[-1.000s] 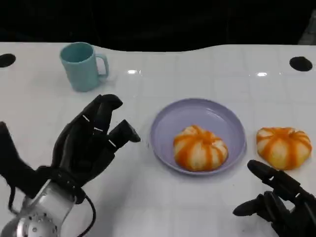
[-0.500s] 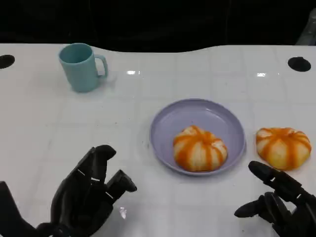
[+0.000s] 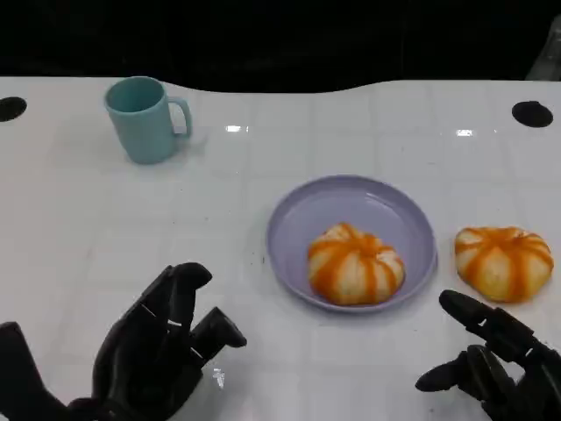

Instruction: Grasp the bread from the table and place it into the plate.

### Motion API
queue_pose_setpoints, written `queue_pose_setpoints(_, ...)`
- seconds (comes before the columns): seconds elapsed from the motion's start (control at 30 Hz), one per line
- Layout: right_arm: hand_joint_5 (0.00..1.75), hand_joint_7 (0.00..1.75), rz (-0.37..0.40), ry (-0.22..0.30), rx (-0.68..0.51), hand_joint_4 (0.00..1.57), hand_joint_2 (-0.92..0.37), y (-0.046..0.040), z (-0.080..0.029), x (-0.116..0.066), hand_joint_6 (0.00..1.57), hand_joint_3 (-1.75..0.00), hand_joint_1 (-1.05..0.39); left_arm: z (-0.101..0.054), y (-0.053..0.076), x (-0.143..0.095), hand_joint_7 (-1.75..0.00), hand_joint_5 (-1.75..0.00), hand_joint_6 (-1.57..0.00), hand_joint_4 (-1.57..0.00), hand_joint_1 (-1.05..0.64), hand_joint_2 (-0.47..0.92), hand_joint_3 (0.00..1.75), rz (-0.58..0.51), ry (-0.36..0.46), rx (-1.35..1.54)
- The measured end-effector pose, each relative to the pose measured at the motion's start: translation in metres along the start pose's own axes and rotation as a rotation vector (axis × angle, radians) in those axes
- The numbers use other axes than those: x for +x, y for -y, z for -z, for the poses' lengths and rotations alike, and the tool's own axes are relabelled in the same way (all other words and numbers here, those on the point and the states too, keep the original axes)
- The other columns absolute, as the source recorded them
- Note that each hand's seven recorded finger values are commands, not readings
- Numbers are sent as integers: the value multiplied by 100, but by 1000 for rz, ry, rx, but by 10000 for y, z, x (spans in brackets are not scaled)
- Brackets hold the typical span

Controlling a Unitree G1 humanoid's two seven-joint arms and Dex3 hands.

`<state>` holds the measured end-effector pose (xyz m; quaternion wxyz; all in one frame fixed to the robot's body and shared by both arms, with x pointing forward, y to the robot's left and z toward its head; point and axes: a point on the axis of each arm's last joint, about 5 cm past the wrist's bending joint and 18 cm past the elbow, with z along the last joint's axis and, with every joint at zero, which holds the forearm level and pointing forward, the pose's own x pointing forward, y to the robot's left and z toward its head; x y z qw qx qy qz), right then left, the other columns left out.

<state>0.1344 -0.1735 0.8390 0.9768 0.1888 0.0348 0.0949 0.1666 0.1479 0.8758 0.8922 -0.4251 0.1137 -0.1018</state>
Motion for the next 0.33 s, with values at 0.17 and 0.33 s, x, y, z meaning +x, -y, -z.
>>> queue_pose_setpoints(0.17, 111, 17, -1, 0, 0, 70, -92, 0, 0, 1, 102, -32, -74, -2, -10, -1, -158, -175, -59, -74, -53, 92, 45, -7, 2, 14)
queue_pose_setpoints(0.33, 111, 17, 0, 0, 0, 70, -92, 0, 2, 0, 102, -32, -74, -6, -15, -5, -158, -175, -58, -72, -53, 92, 44, -9, 3, 17)
